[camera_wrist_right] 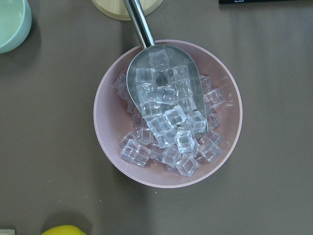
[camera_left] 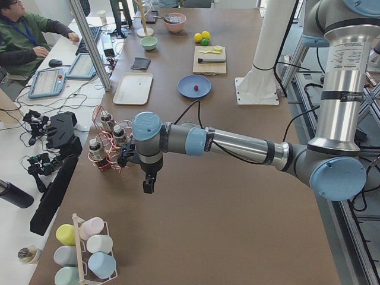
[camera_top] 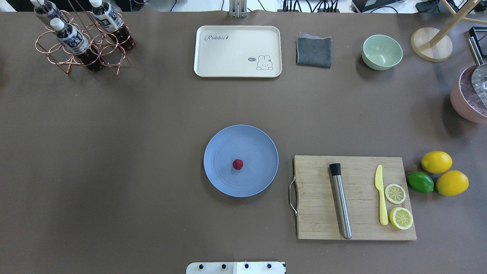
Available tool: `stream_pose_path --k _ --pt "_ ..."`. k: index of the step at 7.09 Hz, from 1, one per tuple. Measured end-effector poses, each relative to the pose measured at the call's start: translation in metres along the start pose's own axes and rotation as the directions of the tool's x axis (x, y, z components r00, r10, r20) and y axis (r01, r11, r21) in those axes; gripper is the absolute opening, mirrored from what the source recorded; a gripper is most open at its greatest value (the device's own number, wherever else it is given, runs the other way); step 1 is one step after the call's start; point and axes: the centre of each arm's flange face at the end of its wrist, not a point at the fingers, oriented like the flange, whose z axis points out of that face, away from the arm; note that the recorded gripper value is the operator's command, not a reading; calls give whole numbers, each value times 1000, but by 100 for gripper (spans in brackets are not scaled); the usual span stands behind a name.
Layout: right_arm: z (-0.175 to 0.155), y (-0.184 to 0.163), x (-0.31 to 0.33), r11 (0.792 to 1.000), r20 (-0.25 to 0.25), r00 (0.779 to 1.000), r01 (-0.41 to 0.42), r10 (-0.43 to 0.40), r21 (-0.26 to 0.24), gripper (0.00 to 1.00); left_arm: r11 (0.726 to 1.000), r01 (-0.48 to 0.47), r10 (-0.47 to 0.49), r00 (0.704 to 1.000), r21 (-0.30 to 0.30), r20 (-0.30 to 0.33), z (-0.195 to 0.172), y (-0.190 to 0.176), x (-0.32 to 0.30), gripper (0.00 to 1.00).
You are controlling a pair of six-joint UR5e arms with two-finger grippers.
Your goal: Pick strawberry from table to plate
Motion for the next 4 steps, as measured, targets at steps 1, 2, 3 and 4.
stream_pose_path --k 1,2,3,4 --pt "2 2 4 1000 -3 1000 -8 8 -4 100 1000 17 -17 1000 -10 3 5 10 -8 98" --pt "6 2 10 1000 -5 1000 -18 18 -12 100 999 34 -34 999 -22 6 10 20 -16 98" --pt "10 2 15 999 -9 1000 -28 27 -21 100 999 44 -43 999 -29 7 13 25 -20 98" --pt "12 2 17 999 -14 999 -32 32 -25 100 998 46 -46 999 -31 7 14 27 -22 98"
